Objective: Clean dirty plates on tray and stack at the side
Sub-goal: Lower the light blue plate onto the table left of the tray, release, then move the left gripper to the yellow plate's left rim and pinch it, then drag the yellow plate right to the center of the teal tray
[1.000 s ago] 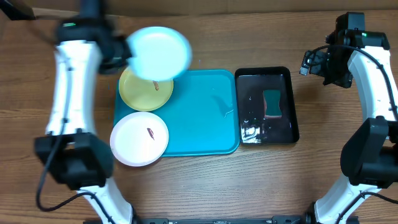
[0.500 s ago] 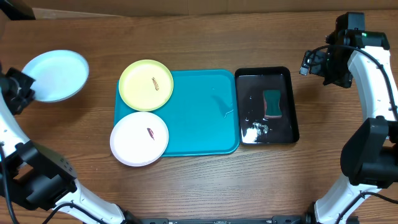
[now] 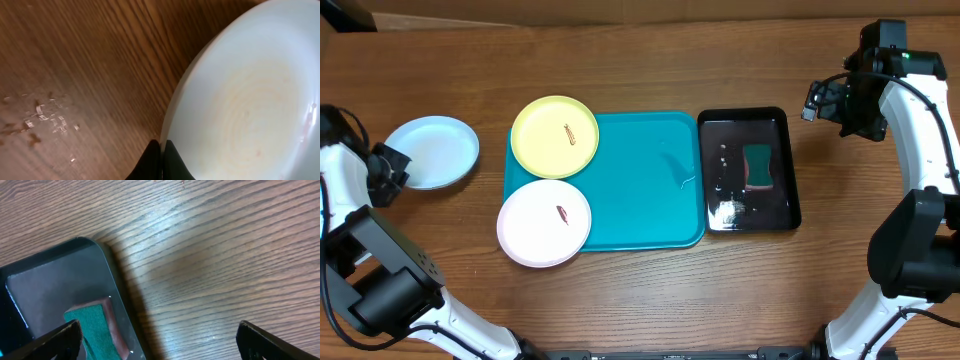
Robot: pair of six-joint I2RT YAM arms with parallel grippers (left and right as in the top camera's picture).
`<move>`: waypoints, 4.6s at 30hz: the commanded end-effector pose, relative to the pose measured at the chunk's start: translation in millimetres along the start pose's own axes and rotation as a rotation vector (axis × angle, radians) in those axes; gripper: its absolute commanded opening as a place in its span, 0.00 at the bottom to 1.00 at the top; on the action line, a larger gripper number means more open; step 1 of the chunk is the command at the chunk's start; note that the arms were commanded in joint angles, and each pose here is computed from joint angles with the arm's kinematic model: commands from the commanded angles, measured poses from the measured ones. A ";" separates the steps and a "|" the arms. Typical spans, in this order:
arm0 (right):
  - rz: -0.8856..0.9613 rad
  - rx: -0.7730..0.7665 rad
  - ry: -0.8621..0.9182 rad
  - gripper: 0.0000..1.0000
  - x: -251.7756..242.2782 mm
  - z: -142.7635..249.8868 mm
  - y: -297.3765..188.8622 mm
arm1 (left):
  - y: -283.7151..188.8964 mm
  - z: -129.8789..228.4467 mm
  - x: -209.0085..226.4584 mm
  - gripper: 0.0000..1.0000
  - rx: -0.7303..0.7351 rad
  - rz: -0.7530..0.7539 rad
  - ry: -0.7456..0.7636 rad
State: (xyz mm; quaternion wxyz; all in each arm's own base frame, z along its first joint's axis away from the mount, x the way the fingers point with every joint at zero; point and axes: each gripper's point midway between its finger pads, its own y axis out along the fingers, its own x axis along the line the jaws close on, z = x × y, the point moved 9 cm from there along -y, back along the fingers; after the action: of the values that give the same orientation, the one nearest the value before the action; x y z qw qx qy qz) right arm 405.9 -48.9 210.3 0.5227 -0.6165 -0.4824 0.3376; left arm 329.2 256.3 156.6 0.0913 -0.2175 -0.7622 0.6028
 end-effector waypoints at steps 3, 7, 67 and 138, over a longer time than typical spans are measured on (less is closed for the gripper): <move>-0.010 -0.019 -0.004 1.00 2.0 -0.8 -6.0 | 8.9 8.3 -16.1 0.04 0.021 0.167 0.099; -0.010 -0.019 -0.004 1.00 2.0 -0.8 -6.0 | 9.7 9.5 -18.8 0.04 0.014 0.163 0.115; -0.010 -0.019 -0.003 1.00 2.0 -0.8 -6.0 | -13.0 128.5 -165.0 0.51 0.145 0.169 0.642; -0.010 -0.019 -0.003 1.00 2.0 -0.8 -6.0 | 14.4 225.4 -181.5 0.04 0.486 0.244 0.823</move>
State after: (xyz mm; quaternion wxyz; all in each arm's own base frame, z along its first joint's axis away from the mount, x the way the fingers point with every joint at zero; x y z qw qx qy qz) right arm 405.9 -48.8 210.3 0.5228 -0.6164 -0.4825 0.3375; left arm 406.9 -5.2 112.2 0.3426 -0.4863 -0.4926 0.6352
